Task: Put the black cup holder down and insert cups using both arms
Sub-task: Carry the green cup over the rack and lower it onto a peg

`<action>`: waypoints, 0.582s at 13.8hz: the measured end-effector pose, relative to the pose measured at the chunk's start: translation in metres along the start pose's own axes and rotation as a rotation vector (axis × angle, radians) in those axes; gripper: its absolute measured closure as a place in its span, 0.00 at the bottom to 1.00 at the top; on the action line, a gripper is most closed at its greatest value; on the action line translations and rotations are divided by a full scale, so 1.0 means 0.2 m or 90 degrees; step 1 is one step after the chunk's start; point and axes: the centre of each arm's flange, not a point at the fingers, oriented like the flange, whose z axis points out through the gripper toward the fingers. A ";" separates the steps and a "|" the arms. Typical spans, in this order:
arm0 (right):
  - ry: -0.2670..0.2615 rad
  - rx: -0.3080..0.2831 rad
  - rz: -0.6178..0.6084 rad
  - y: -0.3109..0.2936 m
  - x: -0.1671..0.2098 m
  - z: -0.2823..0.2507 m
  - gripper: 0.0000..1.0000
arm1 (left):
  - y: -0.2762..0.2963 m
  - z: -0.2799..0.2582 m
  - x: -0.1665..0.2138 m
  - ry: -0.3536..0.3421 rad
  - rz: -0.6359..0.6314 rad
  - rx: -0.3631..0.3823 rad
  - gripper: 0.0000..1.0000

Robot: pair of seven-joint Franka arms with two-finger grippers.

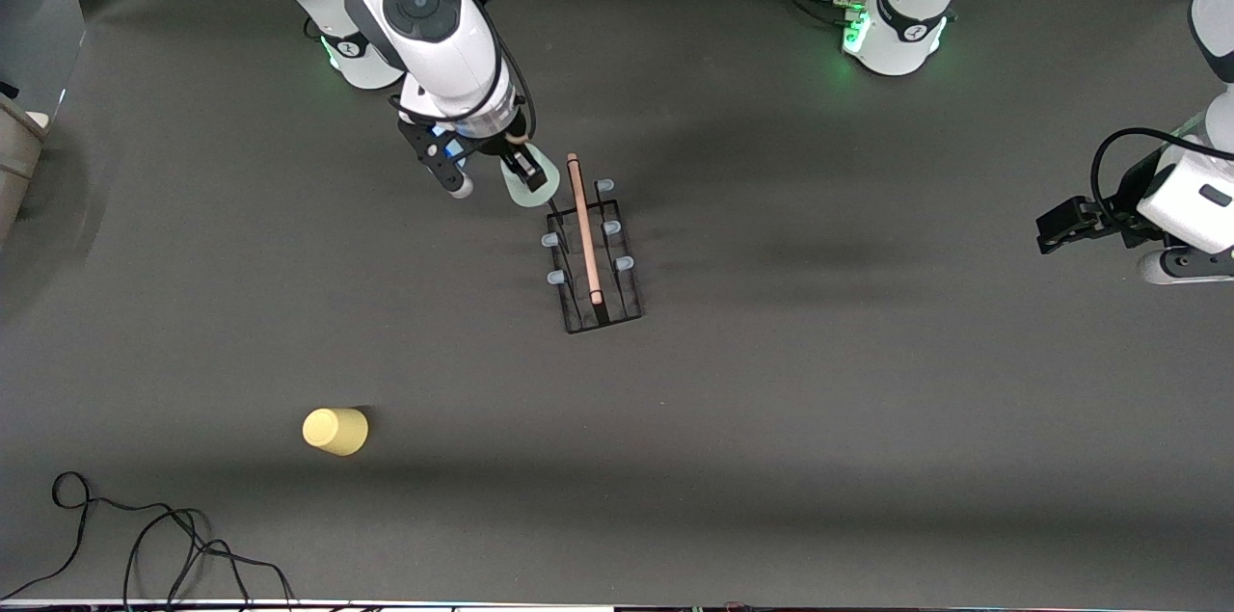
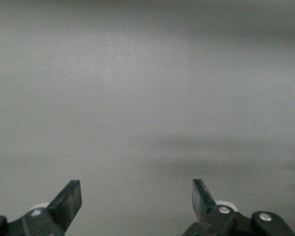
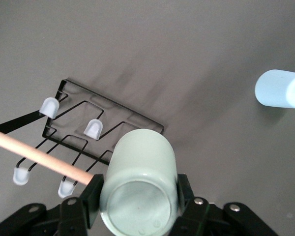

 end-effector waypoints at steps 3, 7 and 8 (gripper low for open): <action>0.003 0.004 0.003 0.01 0.02 0.14 0.35 | 0.02 0.00 0.00 0.000 0.004 -0.001 0.00; 0.006 -0.003 0.001 -0.02 0.00 0.31 0.35 | 0.04 0.00 0.00 0.001 0.009 -0.002 0.00; 0.008 -0.009 0.000 -0.03 0.00 0.36 0.35 | 0.04 0.00 0.00 0.001 0.008 -0.002 0.00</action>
